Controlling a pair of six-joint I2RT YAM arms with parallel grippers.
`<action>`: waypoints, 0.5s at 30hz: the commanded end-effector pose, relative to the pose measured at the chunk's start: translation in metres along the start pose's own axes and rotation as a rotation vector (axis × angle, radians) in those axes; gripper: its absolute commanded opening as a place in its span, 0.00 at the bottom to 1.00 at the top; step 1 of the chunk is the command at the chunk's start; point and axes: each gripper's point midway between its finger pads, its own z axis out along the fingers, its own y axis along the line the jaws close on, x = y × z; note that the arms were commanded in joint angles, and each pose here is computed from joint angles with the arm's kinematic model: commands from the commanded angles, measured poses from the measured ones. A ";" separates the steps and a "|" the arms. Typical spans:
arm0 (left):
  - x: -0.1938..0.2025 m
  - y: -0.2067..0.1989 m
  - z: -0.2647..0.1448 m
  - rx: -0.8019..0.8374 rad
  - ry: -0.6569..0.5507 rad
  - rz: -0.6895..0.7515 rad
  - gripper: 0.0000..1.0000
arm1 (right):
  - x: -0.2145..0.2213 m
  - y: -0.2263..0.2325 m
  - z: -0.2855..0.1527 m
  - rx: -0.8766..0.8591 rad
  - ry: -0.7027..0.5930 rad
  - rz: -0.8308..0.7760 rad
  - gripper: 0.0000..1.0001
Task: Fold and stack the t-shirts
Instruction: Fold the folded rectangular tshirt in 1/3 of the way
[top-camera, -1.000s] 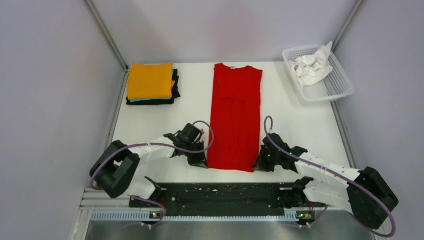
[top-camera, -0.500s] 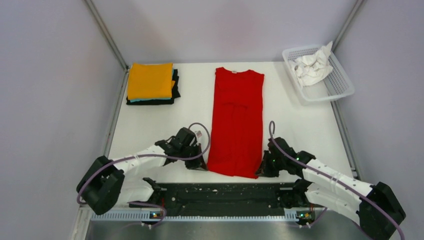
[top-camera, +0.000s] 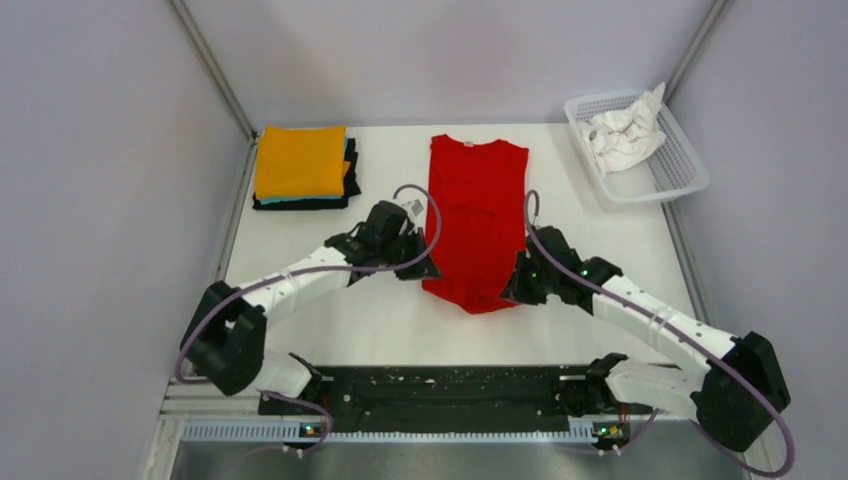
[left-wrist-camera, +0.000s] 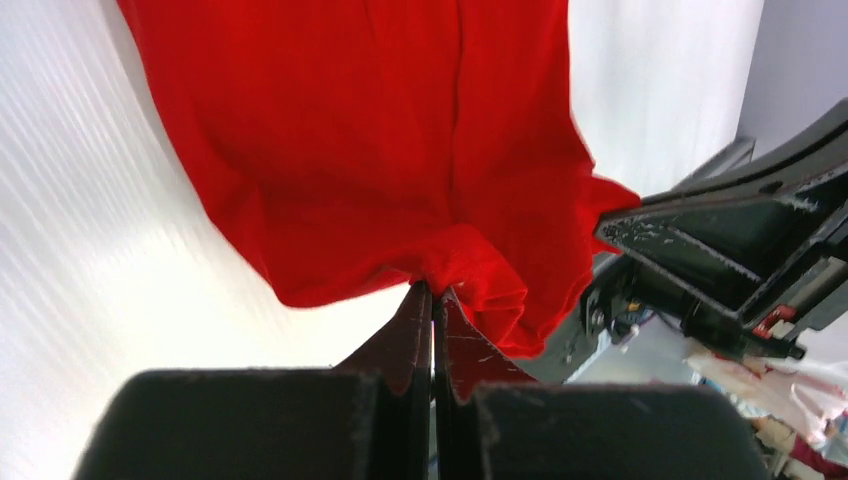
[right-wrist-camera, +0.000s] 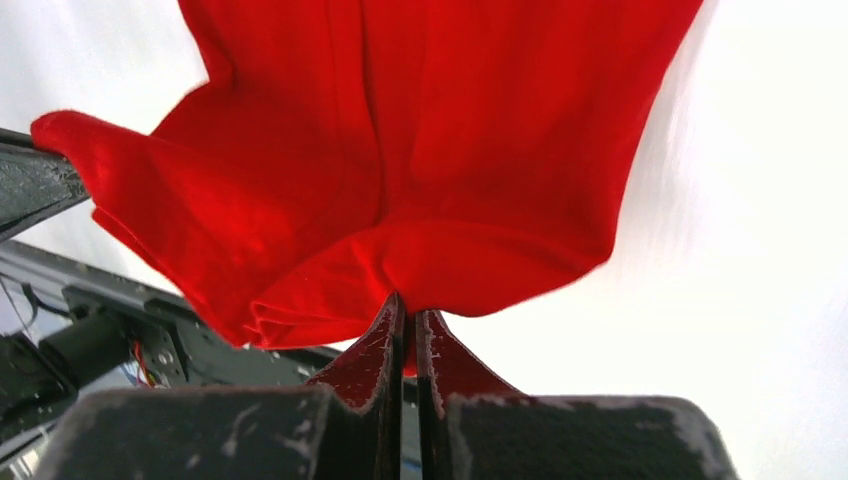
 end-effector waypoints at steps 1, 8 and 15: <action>-0.064 -0.006 0.013 0.001 -0.123 0.026 0.00 | -0.060 0.005 0.009 -0.006 -0.117 -0.029 0.00; -0.142 0.012 0.033 -0.011 -0.212 -0.003 0.00 | -0.135 0.007 0.032 -0.044 -0.227 -0.029 0.00; -0.189 0.021 0.046 -0.056 -0.229 0.025 0.00 | -0.188 0.002 0.041 -0.023 -0.296 0.001 0.00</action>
